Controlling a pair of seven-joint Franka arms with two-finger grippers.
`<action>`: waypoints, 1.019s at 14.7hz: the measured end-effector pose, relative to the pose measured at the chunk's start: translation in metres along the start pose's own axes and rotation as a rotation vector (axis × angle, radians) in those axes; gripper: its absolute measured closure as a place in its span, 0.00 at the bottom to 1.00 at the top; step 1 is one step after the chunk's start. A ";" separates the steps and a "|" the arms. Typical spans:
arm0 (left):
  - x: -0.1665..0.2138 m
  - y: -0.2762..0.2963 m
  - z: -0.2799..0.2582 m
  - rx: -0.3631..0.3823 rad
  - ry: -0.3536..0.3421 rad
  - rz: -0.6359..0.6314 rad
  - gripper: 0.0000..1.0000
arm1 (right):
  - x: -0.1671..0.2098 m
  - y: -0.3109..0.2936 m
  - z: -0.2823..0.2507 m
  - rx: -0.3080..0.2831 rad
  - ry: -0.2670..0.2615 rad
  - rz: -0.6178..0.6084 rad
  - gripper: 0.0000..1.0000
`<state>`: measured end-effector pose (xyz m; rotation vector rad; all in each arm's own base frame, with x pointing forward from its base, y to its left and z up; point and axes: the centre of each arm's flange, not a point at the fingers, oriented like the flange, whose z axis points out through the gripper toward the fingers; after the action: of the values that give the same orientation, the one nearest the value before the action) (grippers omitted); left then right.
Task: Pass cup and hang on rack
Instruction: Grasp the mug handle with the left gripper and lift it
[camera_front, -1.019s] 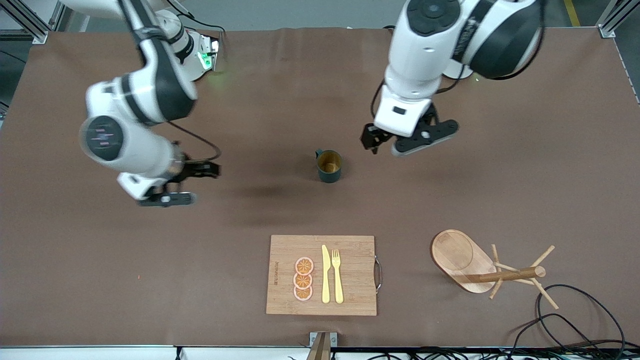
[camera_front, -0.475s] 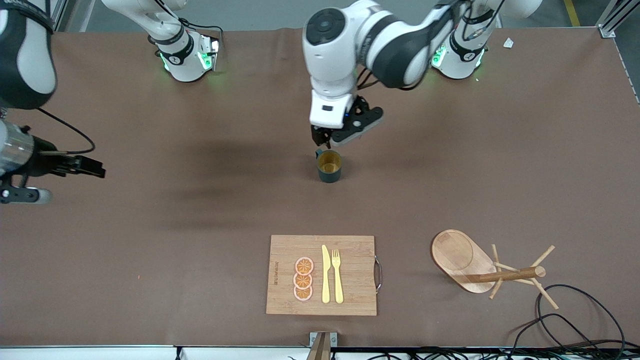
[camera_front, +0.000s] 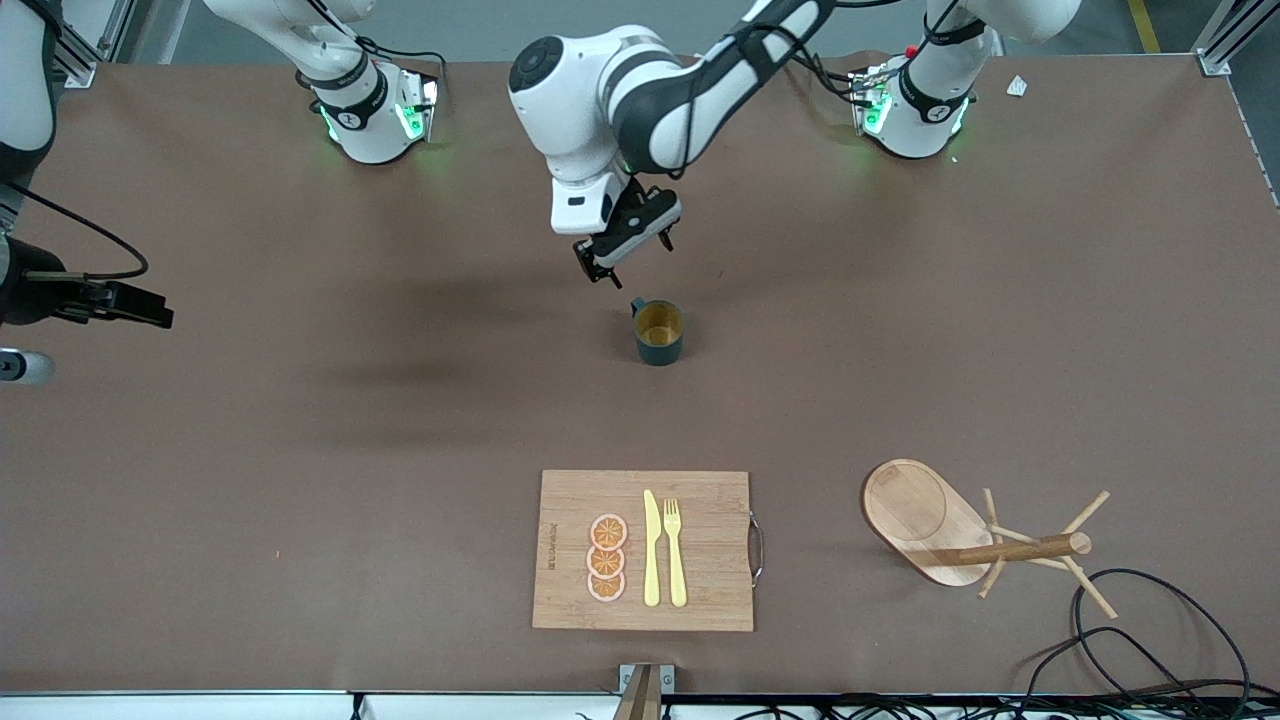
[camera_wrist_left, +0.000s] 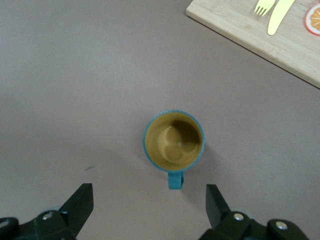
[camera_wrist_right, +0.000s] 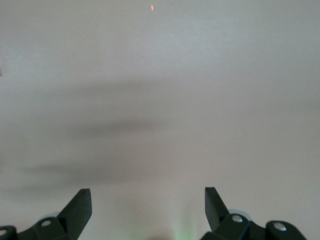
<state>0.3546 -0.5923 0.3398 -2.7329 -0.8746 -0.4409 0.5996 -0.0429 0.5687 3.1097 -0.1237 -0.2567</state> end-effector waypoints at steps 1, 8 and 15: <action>-0.016 0.002 0.009 0.000 0.041 -0.021 0.02 | 0.000 0.003 0.000 0.001 -0.001 0.006 0.00; -0.109 0.005 0.087 -0.040 0.295 -0.056 0.08 | -0.002 -0.016 -0.016 -0.002 0.022 -0.029 0.00; -0.129 0.012 0.119 -0.068 0.368 -0.074 0.26 | -0.003 -0.025 -0.013 -0.007 0.006 -0.037 0.00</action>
<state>0.2867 -0.6321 0.1820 -2.5598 -0.8735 -0.9660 0.6011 -0.0177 0.5813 3.1083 -0.0657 -0.2482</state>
